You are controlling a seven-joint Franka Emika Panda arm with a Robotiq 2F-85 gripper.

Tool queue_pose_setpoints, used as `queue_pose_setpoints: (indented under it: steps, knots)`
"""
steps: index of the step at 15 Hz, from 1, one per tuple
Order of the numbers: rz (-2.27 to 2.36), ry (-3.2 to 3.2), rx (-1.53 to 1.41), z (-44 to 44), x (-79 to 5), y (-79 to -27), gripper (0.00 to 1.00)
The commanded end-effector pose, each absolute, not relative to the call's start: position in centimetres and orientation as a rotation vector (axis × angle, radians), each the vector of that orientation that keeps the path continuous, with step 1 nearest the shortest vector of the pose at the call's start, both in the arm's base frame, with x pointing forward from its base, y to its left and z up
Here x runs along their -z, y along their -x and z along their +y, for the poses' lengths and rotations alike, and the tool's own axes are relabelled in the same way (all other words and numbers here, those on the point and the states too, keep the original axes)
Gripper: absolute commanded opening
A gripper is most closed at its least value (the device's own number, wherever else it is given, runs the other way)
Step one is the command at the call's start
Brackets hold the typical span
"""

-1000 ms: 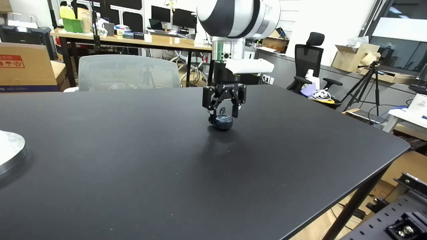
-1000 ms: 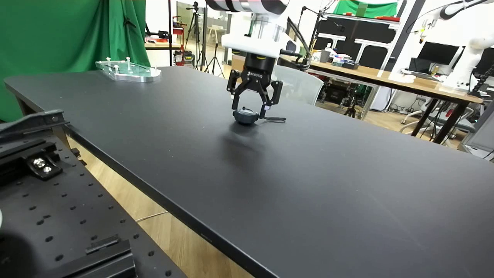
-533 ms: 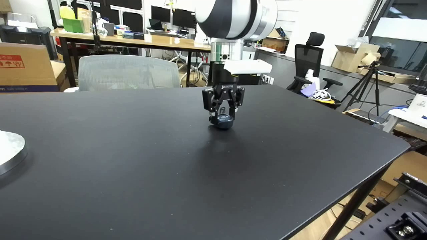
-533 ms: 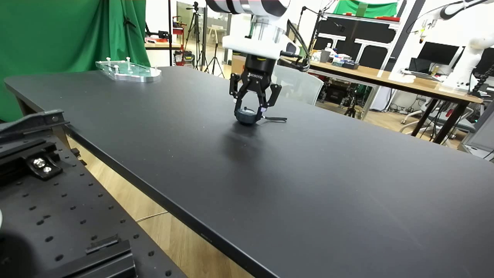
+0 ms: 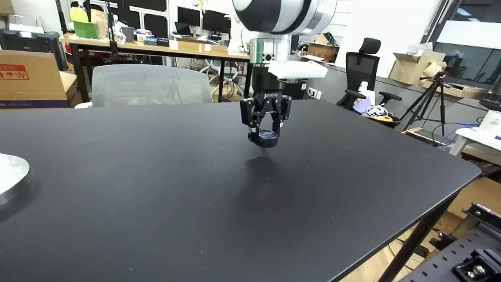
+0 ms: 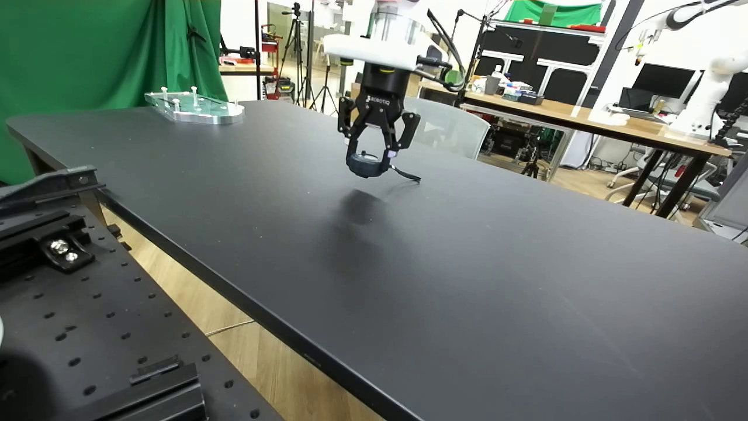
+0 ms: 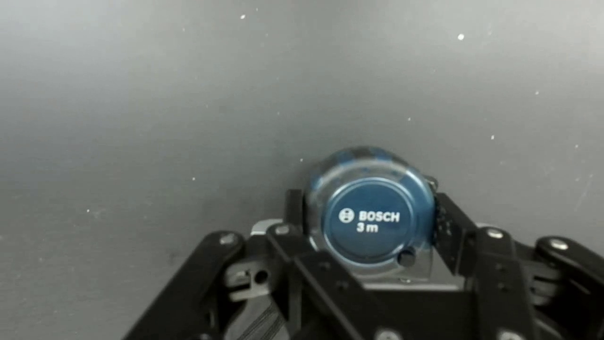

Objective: Move the black measuring tape forwards

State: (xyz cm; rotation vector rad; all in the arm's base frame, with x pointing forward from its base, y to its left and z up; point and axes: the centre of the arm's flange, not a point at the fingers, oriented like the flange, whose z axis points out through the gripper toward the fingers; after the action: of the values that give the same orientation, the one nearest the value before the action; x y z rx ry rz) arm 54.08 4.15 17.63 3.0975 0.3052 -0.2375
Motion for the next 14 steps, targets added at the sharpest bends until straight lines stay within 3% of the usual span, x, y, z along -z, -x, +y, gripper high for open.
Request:
queue_pose_setpoints:
  steps: [1,14]
  knots:
    - [0.281,-3.074,0.234,4.8,-19.8,-49.8,0.42]
    - [0.173,-3.099,0.234,6.0,-15.7,-44.3,0.42]
